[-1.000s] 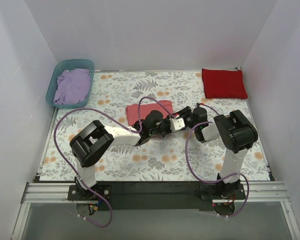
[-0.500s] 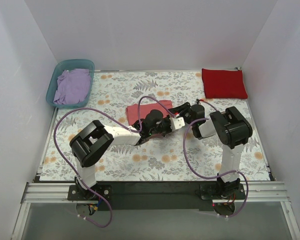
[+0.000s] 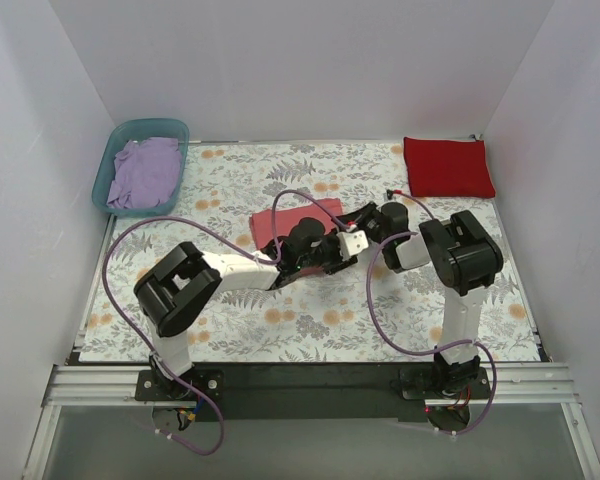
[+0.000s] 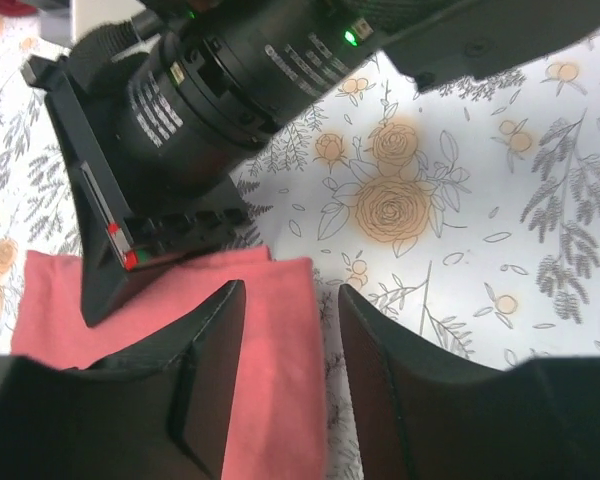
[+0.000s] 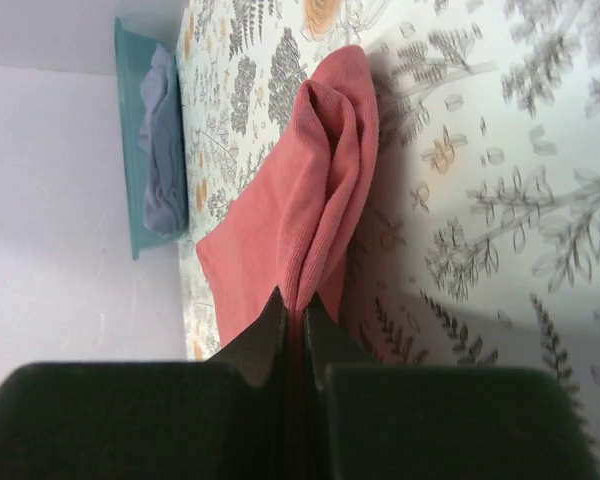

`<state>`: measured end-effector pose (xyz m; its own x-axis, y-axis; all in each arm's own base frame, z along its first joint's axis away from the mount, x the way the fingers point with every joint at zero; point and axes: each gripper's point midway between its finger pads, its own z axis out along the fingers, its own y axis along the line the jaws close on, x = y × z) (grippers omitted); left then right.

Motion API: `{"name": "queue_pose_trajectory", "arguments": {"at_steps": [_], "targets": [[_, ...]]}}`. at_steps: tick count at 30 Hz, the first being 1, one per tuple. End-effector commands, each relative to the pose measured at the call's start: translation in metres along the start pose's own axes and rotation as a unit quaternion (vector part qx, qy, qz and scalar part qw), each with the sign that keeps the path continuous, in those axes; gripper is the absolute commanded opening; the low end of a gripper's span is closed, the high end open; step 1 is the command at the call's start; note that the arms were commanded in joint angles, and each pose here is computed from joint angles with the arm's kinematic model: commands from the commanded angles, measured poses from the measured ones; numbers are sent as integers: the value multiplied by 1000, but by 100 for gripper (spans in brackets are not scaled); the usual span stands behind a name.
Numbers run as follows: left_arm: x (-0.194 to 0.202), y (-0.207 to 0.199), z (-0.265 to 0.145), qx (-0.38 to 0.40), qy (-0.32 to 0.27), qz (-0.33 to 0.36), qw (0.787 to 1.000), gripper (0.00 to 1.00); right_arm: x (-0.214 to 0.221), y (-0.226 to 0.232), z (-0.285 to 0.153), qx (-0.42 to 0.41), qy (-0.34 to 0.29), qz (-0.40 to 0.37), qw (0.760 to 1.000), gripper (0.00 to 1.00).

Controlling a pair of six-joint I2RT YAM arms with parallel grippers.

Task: Fold and stack the t-shirts
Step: Neatly place the folded tshirt to the corner

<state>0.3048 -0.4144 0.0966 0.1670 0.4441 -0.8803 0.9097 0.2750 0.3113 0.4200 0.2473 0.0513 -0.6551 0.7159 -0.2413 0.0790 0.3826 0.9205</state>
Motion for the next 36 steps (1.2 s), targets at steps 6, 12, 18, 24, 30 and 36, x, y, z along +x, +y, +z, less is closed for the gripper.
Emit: {"name": "queue_pose_trajectory", "arguments": {"at_steps": [6, 12, 18, 24, 30, 36], "targets": [[-31, 47, -86, -50, 14, -135, 989, 56, -77, 25, 6, -16, 54, -203, 977, 1], [-4, 61, -125, -92, 75, -211, 970, 76, -153, 41, 15, 13, 53, -398, 916, 1], [8, 57, -137, -107, 88, -232, 963, 78, -218, 39, 19, 66, 44, -484, 871, 1], [7, 52, -142, -105, 81, -231, 964, 78, -273, 69, 12, 103, -7, -542, 834, 1], [12, 48, -149, -105, 91, -223, 965, 79, -290, 94, -5, 111, -29, -579, 807, 1], [14, 48, -153, -111, 96, -226, 963, 84, -302, 116, -18, 117, -50, -604, 786, 1]]}}
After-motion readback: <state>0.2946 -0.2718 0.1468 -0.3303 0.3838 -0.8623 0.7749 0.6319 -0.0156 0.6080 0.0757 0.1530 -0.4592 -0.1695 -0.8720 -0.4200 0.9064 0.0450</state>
